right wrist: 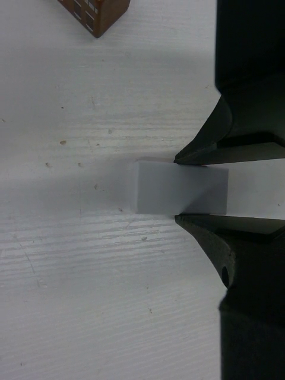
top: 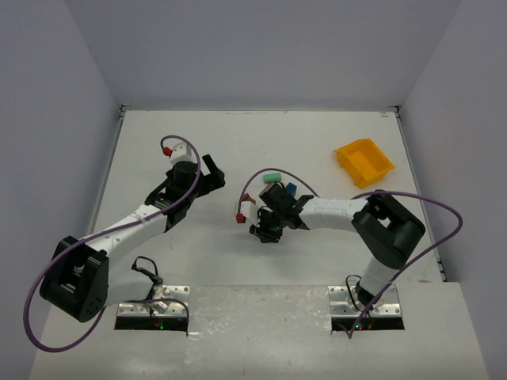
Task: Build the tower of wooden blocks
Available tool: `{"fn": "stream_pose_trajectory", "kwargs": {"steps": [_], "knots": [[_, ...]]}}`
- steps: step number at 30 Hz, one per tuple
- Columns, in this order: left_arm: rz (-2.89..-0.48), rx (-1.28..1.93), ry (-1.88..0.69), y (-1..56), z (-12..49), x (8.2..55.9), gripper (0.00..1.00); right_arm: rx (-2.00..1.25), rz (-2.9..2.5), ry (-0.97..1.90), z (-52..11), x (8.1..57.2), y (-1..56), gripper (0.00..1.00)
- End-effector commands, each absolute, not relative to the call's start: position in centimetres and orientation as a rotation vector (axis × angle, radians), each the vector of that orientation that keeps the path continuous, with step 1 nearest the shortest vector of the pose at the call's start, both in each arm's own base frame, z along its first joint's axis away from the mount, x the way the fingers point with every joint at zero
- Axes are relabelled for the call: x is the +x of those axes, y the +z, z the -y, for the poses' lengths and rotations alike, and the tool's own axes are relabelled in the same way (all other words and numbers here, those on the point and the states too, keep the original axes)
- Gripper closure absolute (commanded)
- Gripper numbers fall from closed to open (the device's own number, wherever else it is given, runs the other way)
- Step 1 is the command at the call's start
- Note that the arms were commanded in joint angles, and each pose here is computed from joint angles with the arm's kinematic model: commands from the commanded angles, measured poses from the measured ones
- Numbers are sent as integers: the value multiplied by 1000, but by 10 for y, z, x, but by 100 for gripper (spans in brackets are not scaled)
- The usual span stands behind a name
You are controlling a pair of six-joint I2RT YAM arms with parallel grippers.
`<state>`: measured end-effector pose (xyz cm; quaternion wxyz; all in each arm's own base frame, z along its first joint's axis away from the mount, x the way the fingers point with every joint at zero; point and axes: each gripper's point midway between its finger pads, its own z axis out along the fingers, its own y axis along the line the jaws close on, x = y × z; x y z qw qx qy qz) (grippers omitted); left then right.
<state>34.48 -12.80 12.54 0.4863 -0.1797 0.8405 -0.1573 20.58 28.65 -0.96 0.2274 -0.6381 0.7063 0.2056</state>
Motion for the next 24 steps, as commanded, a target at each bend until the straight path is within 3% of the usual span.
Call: {"fn": "stream_pose_trajectory", "kwargs": {"steps": [1,3,6,13,17,24], "knots": [[-1996,-436,-402,138,128,352,0,-1740,-1922,546,-295,214,-6,86],[-1997,-437,-400,138,127,352,0,-1742,-1919,549,-296,213,-6,80],[-1997,-437,-400,138,127,352,0,-1734,-1922,537,-295,214,-5,59],[-1994,-436,-399,139,127,352,0,-1658,-1879,521,-301,224,15,33],[-1994,-435,-399,139,127,352,0,-1557,-1844,460,-303,240,38,4],[-1995,-438,-395,139,126,351,0,-1206,-1876,321,-294,291,94,1]]}}
